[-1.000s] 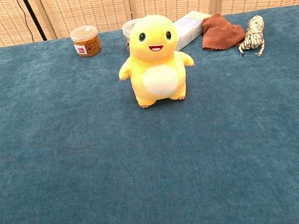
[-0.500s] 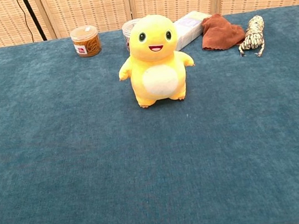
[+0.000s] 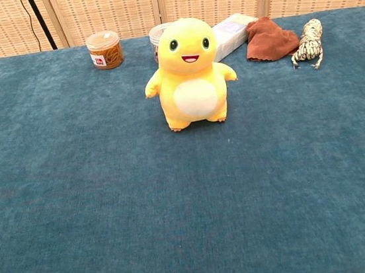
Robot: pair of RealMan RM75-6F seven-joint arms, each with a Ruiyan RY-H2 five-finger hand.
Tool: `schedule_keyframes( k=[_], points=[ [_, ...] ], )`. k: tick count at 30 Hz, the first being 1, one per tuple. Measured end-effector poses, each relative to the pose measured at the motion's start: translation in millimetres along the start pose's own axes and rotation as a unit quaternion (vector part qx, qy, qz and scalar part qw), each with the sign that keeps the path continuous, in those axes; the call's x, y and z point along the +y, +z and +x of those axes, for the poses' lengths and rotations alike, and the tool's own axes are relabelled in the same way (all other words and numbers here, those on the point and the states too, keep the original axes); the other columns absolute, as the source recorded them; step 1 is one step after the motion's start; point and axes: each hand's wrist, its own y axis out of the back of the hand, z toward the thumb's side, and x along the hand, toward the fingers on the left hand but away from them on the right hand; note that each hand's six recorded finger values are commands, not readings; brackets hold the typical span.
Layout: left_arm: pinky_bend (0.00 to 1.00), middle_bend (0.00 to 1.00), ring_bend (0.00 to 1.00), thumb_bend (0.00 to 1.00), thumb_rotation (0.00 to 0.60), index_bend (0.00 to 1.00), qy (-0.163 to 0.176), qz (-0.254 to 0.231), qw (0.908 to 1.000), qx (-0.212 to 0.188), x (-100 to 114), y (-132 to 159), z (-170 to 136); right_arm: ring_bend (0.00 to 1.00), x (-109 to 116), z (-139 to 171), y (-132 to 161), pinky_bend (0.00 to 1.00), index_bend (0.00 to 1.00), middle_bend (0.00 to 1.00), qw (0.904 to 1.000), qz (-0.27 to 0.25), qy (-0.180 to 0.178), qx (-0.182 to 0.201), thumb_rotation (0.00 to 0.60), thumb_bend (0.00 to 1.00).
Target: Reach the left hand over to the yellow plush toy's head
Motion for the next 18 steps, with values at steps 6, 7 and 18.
schedule_keyframes(
  k=[6,7,18],
  points=[
    [0.0,0.0,0.0,0.0,0.09,0.0,0.006,0.006,0.9978,-0.065,2,54,59,0.0,-7,-6,-4,0.0,0.0,0.0,0.9999,0.001,0.013,-0.009,0.6,0.0],
    [0.0,0.0,0.0,0.0,0.087,0.0,0.004,0.003,0.9972,-0.075,-1,64,68,0.0,-8,-7,-4,0.0,0.0,0.0,0.9998,0.001,0.016,-0.01,0.6,0.0],
    [0.0,0.0,0.0,0.0,0.037,0.0,-0.014,0.004,0.9932,-0.116,-31,133,140,0.0,-12,-14,-11,0.0,0.0,0.0,0.9994,-0.002,0.024,-0.027,0.6,0.0]
  ],
)
